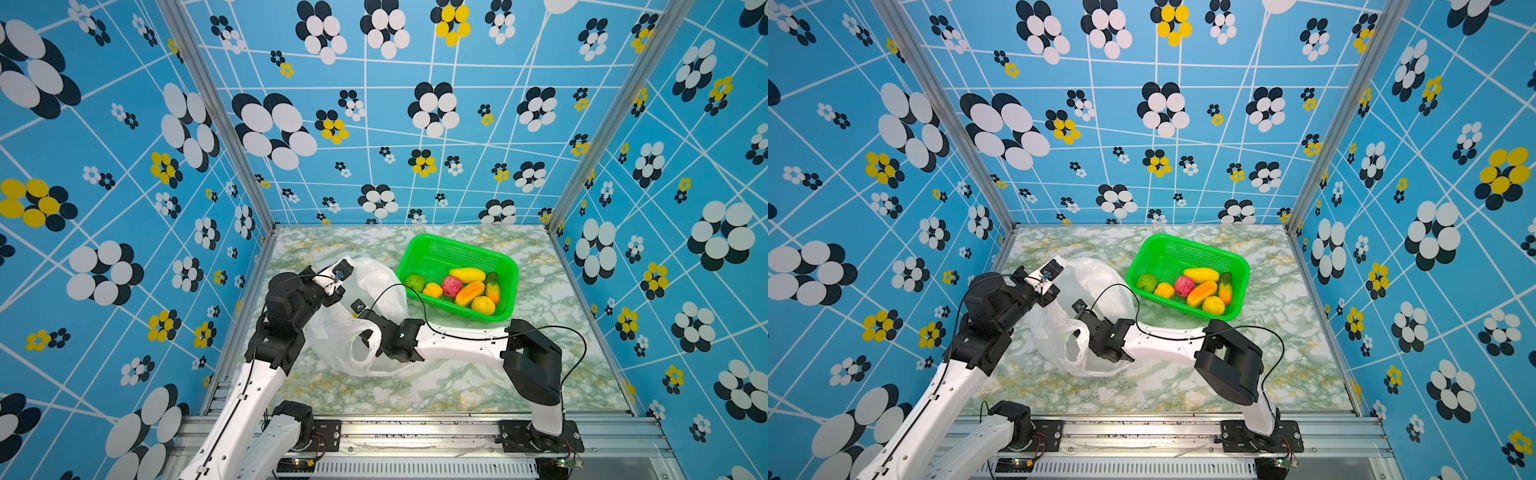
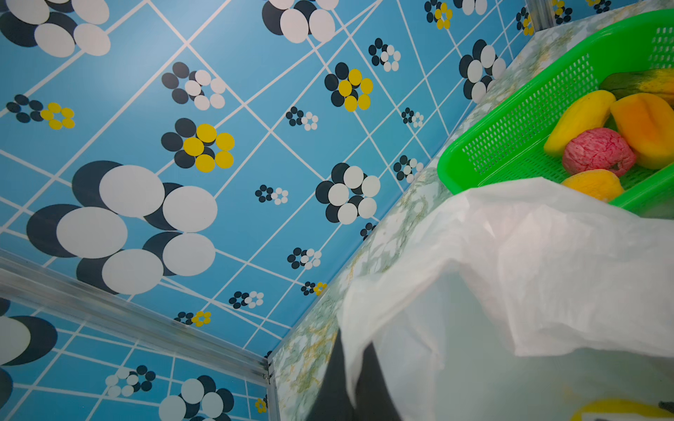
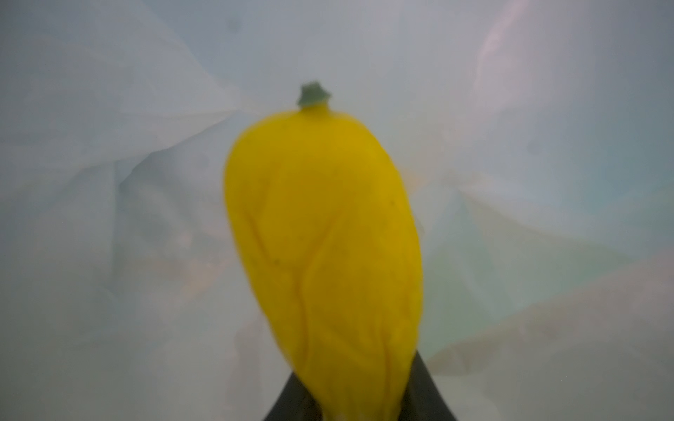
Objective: Untie the knot of the plastic bag and take out the fruit
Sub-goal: 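Lift the yellow mango up out of the bag with the right gripper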
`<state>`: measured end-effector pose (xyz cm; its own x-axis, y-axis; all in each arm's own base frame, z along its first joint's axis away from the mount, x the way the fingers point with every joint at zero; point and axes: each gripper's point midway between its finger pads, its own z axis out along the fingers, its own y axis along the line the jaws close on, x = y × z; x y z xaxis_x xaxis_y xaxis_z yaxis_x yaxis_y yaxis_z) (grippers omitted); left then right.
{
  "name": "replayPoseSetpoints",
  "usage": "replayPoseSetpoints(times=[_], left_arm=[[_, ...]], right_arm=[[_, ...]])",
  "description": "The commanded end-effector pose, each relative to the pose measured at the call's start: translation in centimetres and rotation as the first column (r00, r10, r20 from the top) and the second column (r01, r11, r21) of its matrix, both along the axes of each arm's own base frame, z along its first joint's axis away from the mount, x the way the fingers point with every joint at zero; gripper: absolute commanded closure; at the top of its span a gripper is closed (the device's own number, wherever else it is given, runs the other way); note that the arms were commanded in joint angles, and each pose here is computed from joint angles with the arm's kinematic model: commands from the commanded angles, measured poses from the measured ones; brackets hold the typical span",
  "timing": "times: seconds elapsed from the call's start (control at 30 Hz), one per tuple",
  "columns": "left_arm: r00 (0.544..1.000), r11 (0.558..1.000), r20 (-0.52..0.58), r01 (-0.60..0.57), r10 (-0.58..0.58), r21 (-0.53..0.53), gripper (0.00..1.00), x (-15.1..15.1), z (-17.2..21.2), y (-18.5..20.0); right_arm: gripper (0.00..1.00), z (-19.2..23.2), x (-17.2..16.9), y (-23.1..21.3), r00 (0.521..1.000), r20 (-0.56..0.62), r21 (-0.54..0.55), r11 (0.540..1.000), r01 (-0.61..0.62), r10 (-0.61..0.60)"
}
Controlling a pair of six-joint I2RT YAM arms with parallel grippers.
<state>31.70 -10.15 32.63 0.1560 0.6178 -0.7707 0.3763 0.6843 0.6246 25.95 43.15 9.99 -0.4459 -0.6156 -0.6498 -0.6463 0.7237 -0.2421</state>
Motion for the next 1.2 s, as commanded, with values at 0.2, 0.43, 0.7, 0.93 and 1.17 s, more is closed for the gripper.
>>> replayPoseSetpoints(times=[0.2,0.43,0.7,0.93,1.17], left_arm=[[0.987,0.991,0.09,0.134,-0.133,-0.01,1.0,-1.6,2.3,-1.8],[0.967,0.971,0.082,0.241,-0.241,0.013,1.0,-2.8,1.9,-3.4],[0.97,0.973,0.083,0.229,-0.229,0.012,1.0,-2.6,1.9,-3.3],[0.975,0.978,0.077,0.21,-0.21,0.009,1.0,-2.4,1.8,-3.0],[0.978,0.98,0.067,0.198,-0.198,0.007,1.0,-2.2,1.7,-2.9]], right_arm=[[0.81,6.4,0.8,0.9,0.994,0.106,0.118,0.993,0.003,-0.015],[0.81,12.1,-0.3,-0.5,0.986,0.167,0.257,0.965,-0.055,0.012],[0.75,15.4,-3.6,-2.2,0.973,0.195,0.441,0.876,-0.197,0.121],[0.74,17.8,-7.0,-1.8,0.941,0.197,0.55,0.764,-0.338,0.275],[0.73,20.5,-8.8,-2.9,0.925,0.226,0.642,0.666,-0.378,0.307]])
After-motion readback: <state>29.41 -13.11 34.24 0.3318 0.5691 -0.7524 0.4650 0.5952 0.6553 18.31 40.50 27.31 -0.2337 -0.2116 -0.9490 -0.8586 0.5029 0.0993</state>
